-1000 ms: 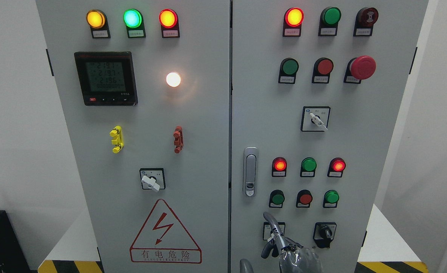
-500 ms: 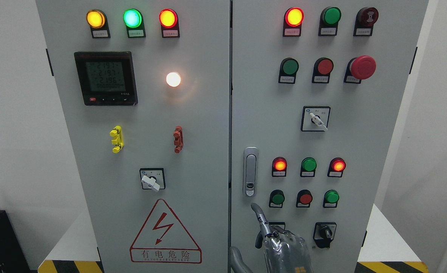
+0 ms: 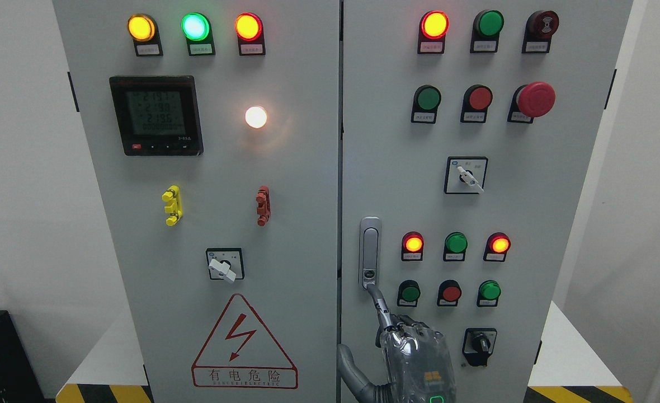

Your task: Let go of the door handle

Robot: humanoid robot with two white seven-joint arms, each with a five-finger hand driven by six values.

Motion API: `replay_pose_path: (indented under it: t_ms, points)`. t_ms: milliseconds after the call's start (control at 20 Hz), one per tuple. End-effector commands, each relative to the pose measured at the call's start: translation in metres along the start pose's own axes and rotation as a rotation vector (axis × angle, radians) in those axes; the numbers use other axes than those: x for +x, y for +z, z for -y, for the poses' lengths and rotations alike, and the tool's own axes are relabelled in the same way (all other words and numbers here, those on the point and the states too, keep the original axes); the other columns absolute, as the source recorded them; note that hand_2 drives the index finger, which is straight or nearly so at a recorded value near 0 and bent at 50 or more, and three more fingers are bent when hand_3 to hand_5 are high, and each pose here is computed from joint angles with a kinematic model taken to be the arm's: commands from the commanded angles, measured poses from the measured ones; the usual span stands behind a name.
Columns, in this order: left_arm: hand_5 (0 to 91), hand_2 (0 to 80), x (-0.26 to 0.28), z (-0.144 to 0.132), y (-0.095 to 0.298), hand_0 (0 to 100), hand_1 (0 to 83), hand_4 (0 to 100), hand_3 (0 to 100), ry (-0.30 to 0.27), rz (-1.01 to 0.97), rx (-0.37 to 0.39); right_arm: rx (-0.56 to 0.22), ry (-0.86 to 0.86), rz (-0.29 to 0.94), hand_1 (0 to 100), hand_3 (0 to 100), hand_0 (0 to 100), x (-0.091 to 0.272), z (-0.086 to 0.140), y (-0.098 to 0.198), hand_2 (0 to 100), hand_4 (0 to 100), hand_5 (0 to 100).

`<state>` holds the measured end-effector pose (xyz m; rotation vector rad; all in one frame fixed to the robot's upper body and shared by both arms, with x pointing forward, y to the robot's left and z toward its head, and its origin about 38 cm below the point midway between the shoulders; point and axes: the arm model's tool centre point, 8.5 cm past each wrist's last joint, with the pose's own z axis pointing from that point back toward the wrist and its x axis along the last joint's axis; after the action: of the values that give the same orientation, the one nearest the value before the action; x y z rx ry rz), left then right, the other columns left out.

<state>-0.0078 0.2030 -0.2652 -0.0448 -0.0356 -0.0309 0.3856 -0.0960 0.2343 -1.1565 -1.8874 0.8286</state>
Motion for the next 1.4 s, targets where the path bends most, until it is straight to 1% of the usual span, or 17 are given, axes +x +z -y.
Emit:
replay_pose_path:
  t_ms: [0,700,1350]
  points:
    - [0.0,3.2,0.0001,0.0001,0.0000,0,0.0,13,17,0.000,0.001,-0.001,0.037,0.024,-0.015,16,73,33,-0.0040,-0.0154,-0.0085,0,73,71]
    - [0.0,3.2,0.0001,0.0001,0.0000,0,0.0,13,17,0.000,0.001,-0.001,0.016,0.028,-0.009,16,74,29,-0.0026,-0.0091,-0.0153,0,74,71]
    - [0.0,3.1,-0.0001,0.0001,0.0000,0,0.0,13,17,0.000,-0.001,-0.001,0.025,0.031,-0.033,17,76,27,-0.0053,-0.0106,-0.0151,0,74,72]
